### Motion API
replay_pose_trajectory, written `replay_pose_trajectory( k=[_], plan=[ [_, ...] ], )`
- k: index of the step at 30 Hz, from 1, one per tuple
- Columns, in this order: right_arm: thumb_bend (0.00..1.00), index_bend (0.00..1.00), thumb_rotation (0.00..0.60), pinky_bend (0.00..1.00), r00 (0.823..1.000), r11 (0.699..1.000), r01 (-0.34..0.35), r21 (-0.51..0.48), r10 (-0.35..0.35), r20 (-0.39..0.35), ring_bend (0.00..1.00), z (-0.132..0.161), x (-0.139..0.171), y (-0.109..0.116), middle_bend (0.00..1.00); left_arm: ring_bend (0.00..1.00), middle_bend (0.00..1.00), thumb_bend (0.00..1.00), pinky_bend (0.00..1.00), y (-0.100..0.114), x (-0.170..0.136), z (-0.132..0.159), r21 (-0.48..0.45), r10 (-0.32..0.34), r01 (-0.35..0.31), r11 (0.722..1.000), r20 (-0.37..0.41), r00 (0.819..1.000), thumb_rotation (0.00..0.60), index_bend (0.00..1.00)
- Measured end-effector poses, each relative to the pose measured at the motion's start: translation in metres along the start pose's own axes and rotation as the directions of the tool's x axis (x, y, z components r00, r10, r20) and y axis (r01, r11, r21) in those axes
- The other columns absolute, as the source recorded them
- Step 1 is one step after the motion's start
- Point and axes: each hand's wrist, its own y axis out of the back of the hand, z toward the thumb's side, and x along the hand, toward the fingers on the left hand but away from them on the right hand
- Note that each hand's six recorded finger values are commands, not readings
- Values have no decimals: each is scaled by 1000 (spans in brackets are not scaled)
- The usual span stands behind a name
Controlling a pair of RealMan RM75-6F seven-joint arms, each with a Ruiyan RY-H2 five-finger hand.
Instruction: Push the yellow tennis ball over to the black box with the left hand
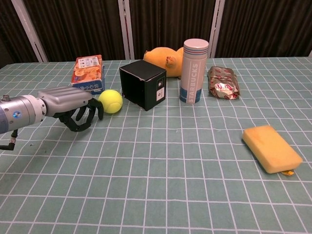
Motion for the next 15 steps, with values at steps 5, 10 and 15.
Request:
replay_pose_trajectory(
  k=[5, 10, 15],
  plan=[
    [115, 0, 600, 0, 1000, 1000, -1, 1, 1, 1, 0, 0, -1, -1, 0, 458, 437, 436, 437, 6, 10, 3, 4, 3, -3, 1000, 4, 1000, 600, 335],
    [114, 0, 600, 0, 1000, 1000, -7, 4, 7, 0, 0, 0, -2, -2, 0, 416, 402, 436, 359, 13, 17, 5, -6, 16, -16, 1000, 8, 1000, 600, 335],
    [114, 0, 600, 0, 1000, 1000, -4, 3, 4, 1, 0, 0, -2, -1, 0, 410, 394, 436, 333, 17, 20, 6, -2, 30, -29, 1000, 15, 999, 600, 334]
  ],
)
